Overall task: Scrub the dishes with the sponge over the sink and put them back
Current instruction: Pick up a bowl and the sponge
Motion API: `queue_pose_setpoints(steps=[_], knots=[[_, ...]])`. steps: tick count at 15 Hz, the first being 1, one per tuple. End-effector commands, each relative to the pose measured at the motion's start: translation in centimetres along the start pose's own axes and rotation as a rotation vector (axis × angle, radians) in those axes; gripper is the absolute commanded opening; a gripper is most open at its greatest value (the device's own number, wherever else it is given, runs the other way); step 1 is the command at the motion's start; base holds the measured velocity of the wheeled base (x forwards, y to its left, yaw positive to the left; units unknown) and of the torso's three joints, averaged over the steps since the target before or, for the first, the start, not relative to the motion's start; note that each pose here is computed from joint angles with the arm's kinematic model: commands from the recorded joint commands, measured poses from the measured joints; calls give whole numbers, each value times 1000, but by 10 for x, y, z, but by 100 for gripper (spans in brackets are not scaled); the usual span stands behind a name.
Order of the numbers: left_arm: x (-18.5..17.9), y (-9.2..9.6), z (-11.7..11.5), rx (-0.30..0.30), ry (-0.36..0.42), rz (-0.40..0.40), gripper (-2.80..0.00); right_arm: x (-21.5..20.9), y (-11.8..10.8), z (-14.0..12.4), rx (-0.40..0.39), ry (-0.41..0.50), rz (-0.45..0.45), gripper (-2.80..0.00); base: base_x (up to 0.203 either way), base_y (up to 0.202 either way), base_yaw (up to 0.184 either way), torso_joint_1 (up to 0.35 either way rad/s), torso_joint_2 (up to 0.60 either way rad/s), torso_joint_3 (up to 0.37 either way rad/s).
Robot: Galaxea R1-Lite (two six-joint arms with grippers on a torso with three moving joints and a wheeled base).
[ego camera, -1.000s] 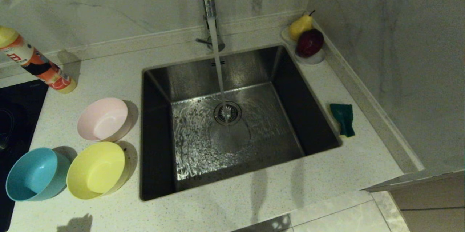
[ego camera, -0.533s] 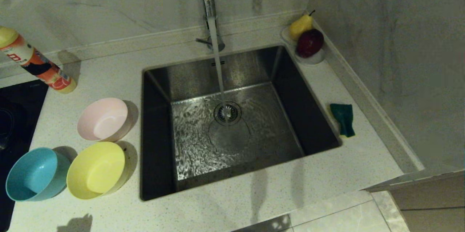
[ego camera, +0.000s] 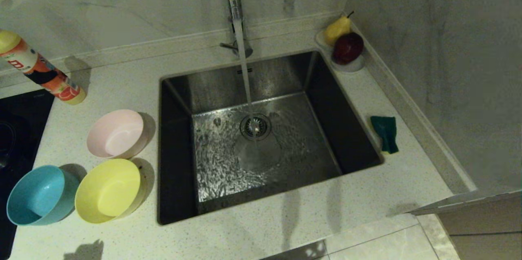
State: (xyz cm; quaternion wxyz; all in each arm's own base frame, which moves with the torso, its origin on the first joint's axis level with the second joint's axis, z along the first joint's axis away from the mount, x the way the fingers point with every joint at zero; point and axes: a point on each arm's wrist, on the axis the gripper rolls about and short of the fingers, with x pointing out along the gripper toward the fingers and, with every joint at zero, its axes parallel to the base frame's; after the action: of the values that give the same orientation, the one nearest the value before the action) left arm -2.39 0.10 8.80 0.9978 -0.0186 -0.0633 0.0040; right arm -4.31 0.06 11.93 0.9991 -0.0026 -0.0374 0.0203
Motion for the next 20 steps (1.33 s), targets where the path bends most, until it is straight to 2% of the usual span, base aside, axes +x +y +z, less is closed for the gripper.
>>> queue_pose_setpoints(steps=[1, 4, 6, 11, 14, 20], knots=[[2, 0, -11, 0, 42, 2, -280, -10, 2, 28, -14, -1, 94, -280, 0, 0, 0, 0, 0, 0], [2, 0, -11, 0, 42, 2, -280, 10, 4, 63, -11, 111, 195, -280, 0, 0, 0, 0, 0, 0], [2, 0, -11, 0, 42, 2, -280, 34, 4, 87, -4, 189, 227, -280, 0, 0, 0, 0, 0, 0], [2, 0, -11, 0, 42, 2, -280, 128, 1, 118, -21, 431, 272, -280, 0, 0, 0, 0, 0, 0], [2, 0, -11, 0, 42, 2, -280, 173, 7, 116, -40, 519, 306, -280, 0, 0, 0, 0, 0, 0], [2, 0, -11, 0, 42, 2, -280, 223, 35, 83, -95, 608, 309, -280, 0, 0, 0, 0, 0, 0]])
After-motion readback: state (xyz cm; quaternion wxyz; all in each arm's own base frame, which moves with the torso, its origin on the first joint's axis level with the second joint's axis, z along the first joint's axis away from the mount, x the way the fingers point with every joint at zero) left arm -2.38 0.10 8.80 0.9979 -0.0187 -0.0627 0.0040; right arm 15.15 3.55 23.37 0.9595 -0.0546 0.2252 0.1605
